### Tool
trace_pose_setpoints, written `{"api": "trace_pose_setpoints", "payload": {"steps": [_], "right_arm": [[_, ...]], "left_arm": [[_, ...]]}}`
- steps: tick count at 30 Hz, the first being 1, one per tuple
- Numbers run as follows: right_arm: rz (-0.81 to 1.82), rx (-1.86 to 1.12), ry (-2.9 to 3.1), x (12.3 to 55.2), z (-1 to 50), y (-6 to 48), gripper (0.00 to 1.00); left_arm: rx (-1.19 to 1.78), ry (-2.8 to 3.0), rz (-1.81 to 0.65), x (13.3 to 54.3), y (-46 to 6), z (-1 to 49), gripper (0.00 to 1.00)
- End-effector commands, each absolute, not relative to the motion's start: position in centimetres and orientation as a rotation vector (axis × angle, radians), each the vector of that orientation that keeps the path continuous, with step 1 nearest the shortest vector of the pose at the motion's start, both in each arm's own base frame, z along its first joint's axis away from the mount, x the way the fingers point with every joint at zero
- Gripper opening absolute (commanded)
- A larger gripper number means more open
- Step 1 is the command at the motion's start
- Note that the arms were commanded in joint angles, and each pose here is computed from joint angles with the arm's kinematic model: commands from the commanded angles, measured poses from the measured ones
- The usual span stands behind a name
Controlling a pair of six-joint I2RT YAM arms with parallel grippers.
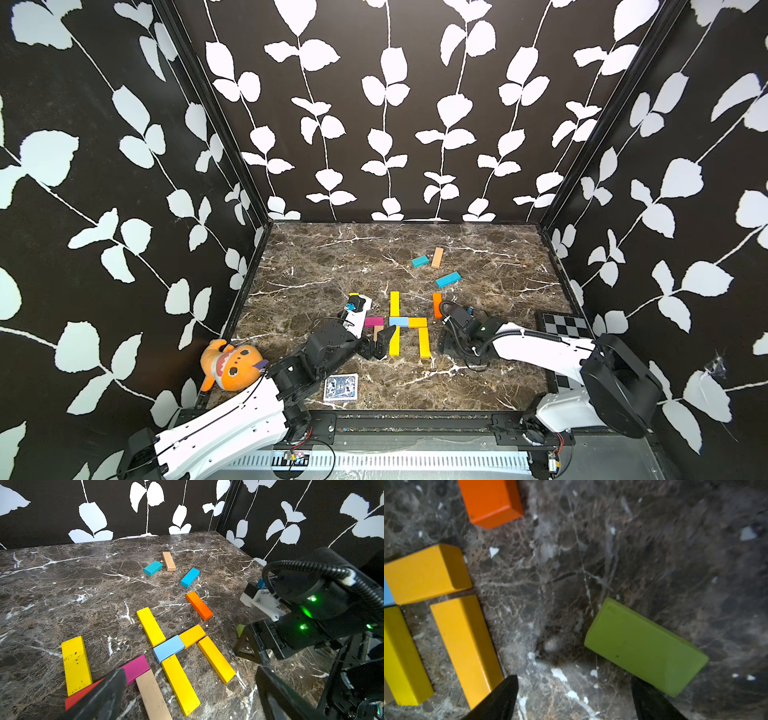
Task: Assemble the letter h with building blocks
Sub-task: Pick up the building block from the center of the board.
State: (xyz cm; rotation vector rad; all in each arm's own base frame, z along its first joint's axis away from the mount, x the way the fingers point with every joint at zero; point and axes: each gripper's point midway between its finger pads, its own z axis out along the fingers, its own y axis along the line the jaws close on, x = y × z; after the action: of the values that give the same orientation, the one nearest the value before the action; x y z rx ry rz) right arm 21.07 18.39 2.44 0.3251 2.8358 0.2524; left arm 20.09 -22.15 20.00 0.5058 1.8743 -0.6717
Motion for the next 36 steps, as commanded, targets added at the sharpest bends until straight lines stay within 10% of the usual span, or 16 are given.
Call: {"api": "trace_pose_setpoints", "payload": {"steps": [1, 36], "right_arm": [[0.147, 0.317, 2.808, 22.0, 2.8, 16.9, 0.86], [-0.129, 0.262, 2.884, 22.5, 0.9, 14.1, 0.84]], "left_arm": [[0.499, 1.868, -0.674, 20.1, -22.0, 19.9, 0.99], [0.508, 1.900, -0.649, 20.5, -22.3, 18.8, 0.99]]}}
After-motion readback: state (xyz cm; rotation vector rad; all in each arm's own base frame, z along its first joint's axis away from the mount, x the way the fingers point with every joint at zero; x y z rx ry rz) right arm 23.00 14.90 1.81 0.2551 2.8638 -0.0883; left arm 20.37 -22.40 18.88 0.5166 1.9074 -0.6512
